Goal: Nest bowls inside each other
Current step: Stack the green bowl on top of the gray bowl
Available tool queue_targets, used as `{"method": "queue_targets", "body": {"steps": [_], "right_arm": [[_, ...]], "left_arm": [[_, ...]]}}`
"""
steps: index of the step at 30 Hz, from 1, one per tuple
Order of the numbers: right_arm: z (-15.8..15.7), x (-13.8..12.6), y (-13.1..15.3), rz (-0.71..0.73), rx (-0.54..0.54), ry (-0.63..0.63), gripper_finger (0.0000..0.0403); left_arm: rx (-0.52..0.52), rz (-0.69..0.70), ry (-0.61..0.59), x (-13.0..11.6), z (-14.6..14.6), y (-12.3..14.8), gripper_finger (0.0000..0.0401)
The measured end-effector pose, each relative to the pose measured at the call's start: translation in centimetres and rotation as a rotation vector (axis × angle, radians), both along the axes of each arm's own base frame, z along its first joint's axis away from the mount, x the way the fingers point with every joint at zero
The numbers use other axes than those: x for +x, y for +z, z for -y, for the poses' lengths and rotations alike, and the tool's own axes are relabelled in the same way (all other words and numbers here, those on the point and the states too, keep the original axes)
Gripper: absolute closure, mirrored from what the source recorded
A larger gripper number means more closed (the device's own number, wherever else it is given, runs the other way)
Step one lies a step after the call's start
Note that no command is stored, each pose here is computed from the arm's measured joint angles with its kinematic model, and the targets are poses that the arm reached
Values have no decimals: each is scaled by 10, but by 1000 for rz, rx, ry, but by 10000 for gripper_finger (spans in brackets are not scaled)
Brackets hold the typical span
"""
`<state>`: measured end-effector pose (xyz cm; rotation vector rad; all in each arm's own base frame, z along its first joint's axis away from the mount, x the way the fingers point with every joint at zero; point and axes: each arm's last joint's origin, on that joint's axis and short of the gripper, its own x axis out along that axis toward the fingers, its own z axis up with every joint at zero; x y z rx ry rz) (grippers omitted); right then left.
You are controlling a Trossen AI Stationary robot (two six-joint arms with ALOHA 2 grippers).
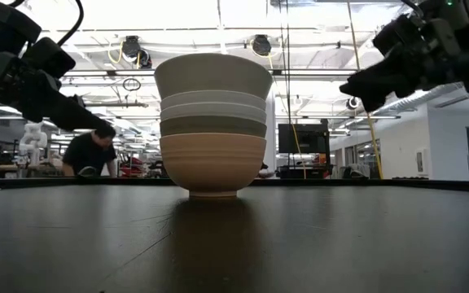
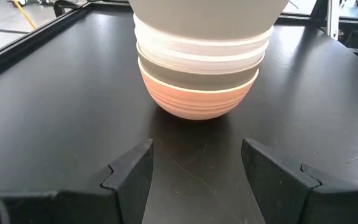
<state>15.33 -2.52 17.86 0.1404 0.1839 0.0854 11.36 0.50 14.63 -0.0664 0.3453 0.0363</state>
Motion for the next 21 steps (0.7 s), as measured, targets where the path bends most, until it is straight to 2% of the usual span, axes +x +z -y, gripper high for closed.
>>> {"method": "queue_targets", "body": {"steps": [5,14,18,21], "right_arm": [[-2,-8,-5,27,2,-1,289],[-7,-21,-23,29,77,3,289],[-11,-23,-17,96,106,33,289],[-15,-24,-18,83,110,53,289]], "left_arm": [[-5,-21,1,-1,0,-2,155],[-2,-24,0,-1,0,-2,155],[-10,-26,2,-1,0,-2,155],[-9,-25,2,-1,0,-2,155]]}}
